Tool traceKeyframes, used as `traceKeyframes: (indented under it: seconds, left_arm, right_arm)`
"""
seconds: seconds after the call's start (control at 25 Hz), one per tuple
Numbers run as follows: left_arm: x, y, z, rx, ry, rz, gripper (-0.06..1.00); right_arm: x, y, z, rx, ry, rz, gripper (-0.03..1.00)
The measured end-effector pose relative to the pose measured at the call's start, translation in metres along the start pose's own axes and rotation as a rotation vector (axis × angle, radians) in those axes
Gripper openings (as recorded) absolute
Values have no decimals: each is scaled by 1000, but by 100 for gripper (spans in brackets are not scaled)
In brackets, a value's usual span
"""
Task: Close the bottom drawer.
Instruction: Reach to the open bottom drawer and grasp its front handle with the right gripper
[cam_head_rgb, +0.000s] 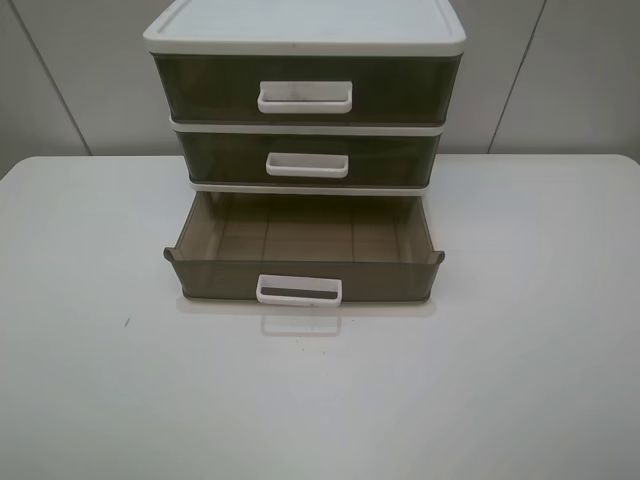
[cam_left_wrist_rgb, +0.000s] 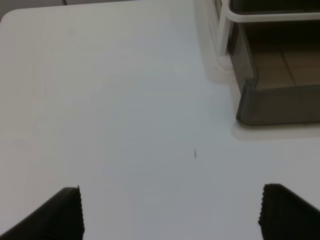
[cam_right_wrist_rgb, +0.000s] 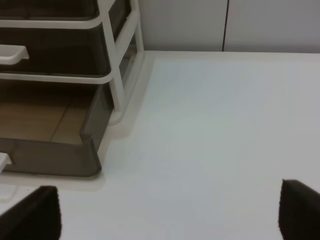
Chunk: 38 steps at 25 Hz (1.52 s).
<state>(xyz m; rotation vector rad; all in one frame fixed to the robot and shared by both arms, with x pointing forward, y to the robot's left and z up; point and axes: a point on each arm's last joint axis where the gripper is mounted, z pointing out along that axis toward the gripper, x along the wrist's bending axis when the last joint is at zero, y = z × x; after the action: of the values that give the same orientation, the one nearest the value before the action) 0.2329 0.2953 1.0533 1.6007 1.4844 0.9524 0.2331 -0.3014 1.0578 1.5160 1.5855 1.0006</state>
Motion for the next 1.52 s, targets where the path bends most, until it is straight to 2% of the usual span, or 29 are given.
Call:
traceKeyframes:
  seconds: [0.08, 0.16, 0.32, 0.44, 0.52, 0.64, 0.84, 1.08, 1.24, 1.28, 1.44, 1.52]
  left_arm:
    - [0, 0, 0, 0, 0, 0, 72]
    - [0, 0, 0, 0, 0, 0, 72]
    - [0, 0, 0, 0, 0, 0, 72]
    - [0, 0, 0, 0, 0, 0, 72]
    - [0, 0, 0, 0, 0, 0, 72]
    - [0, 0, 0, 0, 0, 0, 72]
    - [0, 0, 0, 0, 0, 0, 72]
    - [0, 0, 0, 0, 0, 0, 72]
    - [0, 0, 0, 0, 0, 0, 72]
    - [0, 0, 0, 0, 0, 0, 72]
    - [0, 0, 0, 0, 0, 0, 72]
    - [0, 0, 0, 0, 0, 0, 72]
  right_arm:
    - [1, 4, 8, 53, 3, 2, 75]
    - [5, 10, 22, 150, 40, 26, 75]
    - [20, 34, 62, 361, 158, 142, 75]
    - [26, 55, 93, 439, 191, 198, 75]
    - [30, 64, 104, 444, 209, 209, 75]
    - [47, 84, 133, 437, 275, 175, 75]
    - [101, 103, 163, 402, 441, 56, 75]
    - [153, 79, 202, 403, 516, -17, 75]
    - [164, 39, 218, 320, 522, -102, 75]
    - [164, 39, 218, 320, 522, -102, 75]
    - [161, 6, 227, 89, 524, -176, 75]
    - [154, -9, 229, 10, 507, -204, 75]
